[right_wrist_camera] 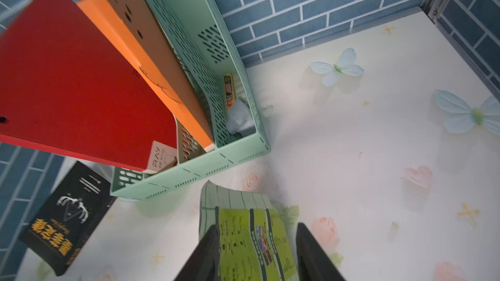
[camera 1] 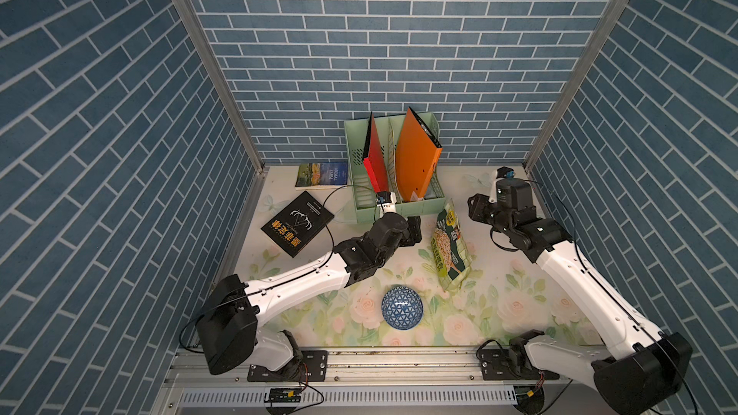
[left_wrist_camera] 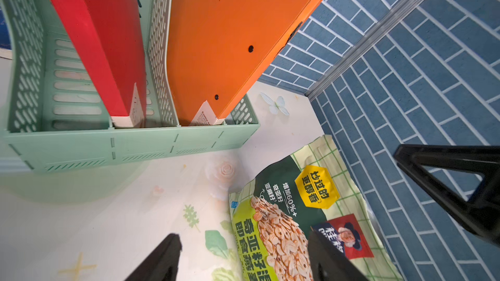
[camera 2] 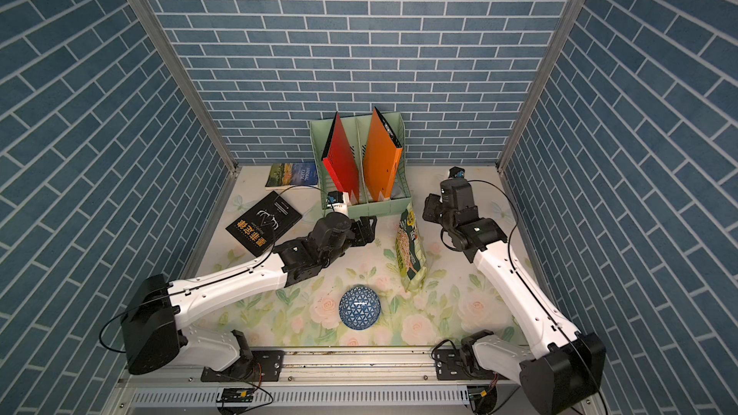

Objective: Pour the oats into the breakfast bowl
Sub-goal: Move the oats bag to the center of the board, then open the oats bag at the center of the board.

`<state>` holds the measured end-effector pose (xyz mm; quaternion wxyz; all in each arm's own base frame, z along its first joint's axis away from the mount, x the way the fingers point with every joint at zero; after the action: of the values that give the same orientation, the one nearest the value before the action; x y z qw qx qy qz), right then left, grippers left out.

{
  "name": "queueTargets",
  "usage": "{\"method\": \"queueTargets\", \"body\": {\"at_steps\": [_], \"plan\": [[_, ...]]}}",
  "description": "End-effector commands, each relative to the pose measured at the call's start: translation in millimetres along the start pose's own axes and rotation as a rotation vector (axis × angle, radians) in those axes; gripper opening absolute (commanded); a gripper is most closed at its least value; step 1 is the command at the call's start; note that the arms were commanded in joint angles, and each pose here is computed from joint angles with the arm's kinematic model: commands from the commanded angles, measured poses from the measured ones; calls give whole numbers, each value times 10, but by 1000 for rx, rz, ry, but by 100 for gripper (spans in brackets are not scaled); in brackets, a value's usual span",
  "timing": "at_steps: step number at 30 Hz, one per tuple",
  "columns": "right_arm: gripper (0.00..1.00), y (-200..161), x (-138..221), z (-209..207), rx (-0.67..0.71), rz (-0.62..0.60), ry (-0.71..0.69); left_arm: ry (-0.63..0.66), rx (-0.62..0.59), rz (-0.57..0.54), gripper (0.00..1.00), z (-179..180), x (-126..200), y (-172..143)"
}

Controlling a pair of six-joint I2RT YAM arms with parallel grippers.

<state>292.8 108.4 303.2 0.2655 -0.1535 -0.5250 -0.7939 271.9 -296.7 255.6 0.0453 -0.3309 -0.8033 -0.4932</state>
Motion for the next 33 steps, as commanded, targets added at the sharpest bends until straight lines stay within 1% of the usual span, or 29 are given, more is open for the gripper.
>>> {"method": "queueTargets", "body": {"at_steps": [1, 3, 6, 9, 11, 15, 18, 24, 29, 33], "plan": [[49, 120, 122, 204, -49, -36, 287, -172, 49, 0, 75, -245, -129, 141], [48, 62, 77, 147, -86, -2, 343, -215, 44, 12, 75, -318, -196, 131], [43, -75, -25, 23, -146, 66, 399, -254, 45, 33, 73, -381, -263, 97], [43, -194, -64, -17, -139, 105, 428, -275, 45, 55, 71, -404, -316, 47], [42, -245, -27, 3, -121, 112, 466, -286, 44, 75, 71, -419, -351, 6], [44, -285, 111, -24, -92, 84, 455, -317, 66, 131, 69, -436, -420, -114], [44, -342, 166, -38, -87, 85, 460, -325, 82, 151, 68, -442, -442, -161], [40, -471, 91, -124, -81, 138, 405, -325, 92, 162, 67, -455, -448, -218], [39, -490, 53, -56, -73, 172, 444, -323, 95, 173, 68, -470, -456, -259], [39, -501, 46, -45, -62, 181, 438, -321, 93, 176, 68, -479, -458, -280]]}}
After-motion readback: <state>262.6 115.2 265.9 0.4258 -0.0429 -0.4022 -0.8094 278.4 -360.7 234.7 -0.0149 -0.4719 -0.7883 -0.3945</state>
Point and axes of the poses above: each gripper's point midway between its finger pads, its own x axis back along the fingers, its own z axis along the line the jaws close on, y = z × x, the point moved 6 cm from there along x, back along the fingers, and after that the axes turned 2 degrees about -x, right-handed, at the moved point
